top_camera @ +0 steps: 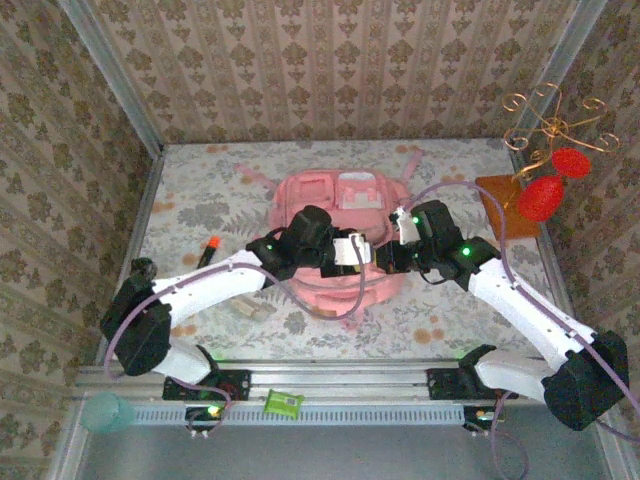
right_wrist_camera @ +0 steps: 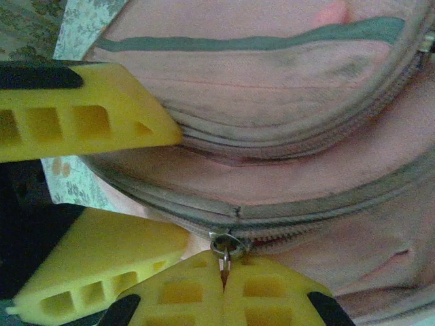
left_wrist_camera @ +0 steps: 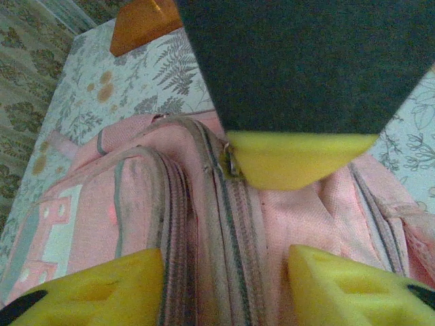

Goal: Pack books, pencil case, and school supplies into a backpack

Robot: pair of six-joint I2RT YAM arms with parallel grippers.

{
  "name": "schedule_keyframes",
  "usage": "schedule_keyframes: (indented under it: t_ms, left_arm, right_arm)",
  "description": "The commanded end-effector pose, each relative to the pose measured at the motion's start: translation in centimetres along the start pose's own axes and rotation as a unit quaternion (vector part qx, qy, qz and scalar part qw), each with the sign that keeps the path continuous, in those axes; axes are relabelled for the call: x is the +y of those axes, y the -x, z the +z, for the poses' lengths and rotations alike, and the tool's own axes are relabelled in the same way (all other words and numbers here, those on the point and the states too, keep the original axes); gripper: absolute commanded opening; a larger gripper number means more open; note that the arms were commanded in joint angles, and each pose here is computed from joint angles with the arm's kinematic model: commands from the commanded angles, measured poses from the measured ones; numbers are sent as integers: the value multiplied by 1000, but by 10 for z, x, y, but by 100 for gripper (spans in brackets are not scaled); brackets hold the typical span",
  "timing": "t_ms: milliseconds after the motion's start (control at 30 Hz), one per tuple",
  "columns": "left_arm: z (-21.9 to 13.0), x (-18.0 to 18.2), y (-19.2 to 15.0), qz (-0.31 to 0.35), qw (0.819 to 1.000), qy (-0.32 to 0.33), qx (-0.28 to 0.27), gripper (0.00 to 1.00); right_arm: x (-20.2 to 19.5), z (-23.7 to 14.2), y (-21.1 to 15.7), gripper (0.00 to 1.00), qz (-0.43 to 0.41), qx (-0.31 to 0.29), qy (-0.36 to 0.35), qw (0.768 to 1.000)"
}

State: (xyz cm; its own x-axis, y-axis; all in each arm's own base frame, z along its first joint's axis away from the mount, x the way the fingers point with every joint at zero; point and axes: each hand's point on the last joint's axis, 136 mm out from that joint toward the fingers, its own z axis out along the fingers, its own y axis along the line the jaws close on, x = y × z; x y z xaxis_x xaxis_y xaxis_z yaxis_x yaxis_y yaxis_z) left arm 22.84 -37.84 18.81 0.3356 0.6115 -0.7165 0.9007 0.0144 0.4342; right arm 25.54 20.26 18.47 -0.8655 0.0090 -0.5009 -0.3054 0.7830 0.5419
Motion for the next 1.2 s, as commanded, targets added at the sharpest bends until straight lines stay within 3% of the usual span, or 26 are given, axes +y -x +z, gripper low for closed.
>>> schedule_keyframes:
  t_ms: [0,133,300,433,567,667,933,1167]
  left_arm:
    - [10,1,-7,-1,1000,-7,24,47]
    - [18,-6,-21,5,999,-21,39,33]
    - [9,4,-34,-6,999,-14,44,0]
    - [-11,9,-29,-5,1000,-10,5,0]
    - [-29,15,-29,-8,1000,-8,-27,0]
    - [-43,19,-28,-9,999,-3,-53,0]
    - [-58,13,-35,4,997,-8,-81,0]
    - [-57,1,-50,-5,997,-20,-68,0]
  right_arm:
    - [39,-8,20,0,-33,-36,83,995]
    - [48,-10,22,0,-41,-37,106,993]
    - [22,-11,17,0,-45,-29,49,997]
    - [-29,-12,10,0,-34,-8,-77,996]
    - [-80,-18,10,0,-24,12,-215,976]
    - [-108,-20,14,0,-6,18,-274,961]
    - [-145,-9,59,0,37,-28,-302,952]
    - [-188,4,84,0,84,-36,-329,940]
